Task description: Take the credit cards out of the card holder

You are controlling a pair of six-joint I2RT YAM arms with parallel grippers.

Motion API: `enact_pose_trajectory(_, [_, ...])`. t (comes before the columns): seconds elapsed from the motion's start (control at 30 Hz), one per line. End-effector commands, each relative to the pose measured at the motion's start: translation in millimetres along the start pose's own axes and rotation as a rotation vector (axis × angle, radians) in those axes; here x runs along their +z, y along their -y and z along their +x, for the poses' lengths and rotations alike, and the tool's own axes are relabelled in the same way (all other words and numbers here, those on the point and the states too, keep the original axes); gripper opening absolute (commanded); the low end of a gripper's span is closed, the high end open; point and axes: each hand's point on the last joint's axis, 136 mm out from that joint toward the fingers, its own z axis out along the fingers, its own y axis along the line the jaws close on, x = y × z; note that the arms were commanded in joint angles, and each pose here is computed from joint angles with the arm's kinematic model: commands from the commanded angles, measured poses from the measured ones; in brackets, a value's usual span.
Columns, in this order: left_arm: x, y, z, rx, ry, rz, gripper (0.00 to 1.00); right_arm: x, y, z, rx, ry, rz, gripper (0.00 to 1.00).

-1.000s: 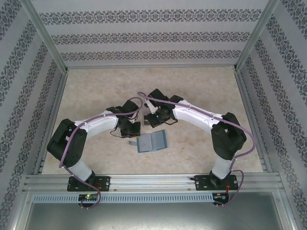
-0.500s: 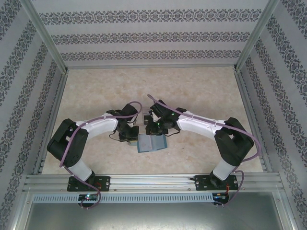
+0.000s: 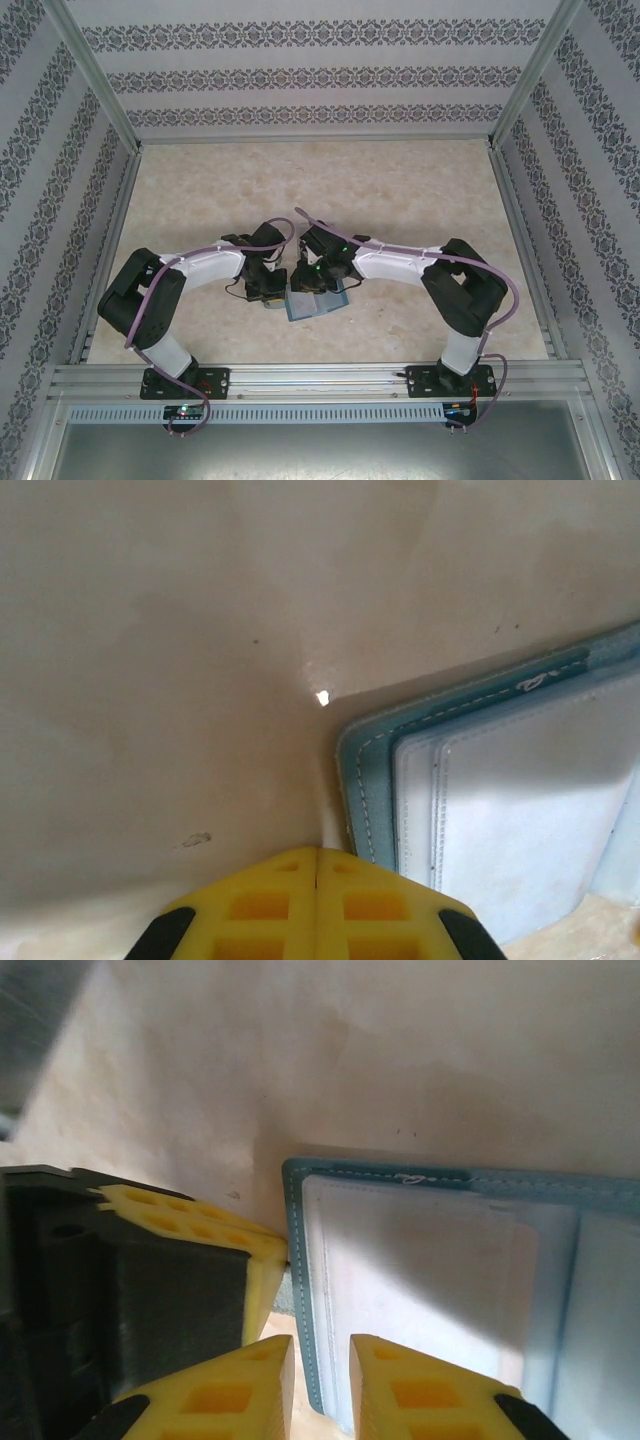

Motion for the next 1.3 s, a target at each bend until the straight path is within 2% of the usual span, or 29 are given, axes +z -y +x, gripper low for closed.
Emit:
enact_pose_trajectory(0.0, [12.0, -9.9, 10.4, 0.026, -0.021, -0.032, 0.03, 13.9, -0.9, 7.0, 0.020, -0.041, -0.009, 0.25])
enact_pose_trajectory(0.2, [11.3, -10.2, 10.7, 0.024, -0.018, -0.030, 0.03, 20.6, 11.8, 12.1, 0.027, -0.055, 0.051, 0.30])
enact_pose_trajectory(0.43, [10.8, -9.5, 10.4, 0.024, -0.018, -0.030, 0.03, 6.6, 43.2, 14.8, -0.034, -0.038, 0.286, 0.42])
enact_pose_trajectory(0.73, [9.3, -8.5, 10.8, 0.023, -0.019, -0.026, 0.03, -10.5, 56.7, 13.4, -0.132, -0.019, 0.501, 0.52])
enact_pose_trajectory(1.27, [6.3, -6.6, 9.4, 0.026, -0.015, -0.026, 0.03, -42.2, 75.5, 7.8, -0.211, 0.023, 0.748, 0.58])
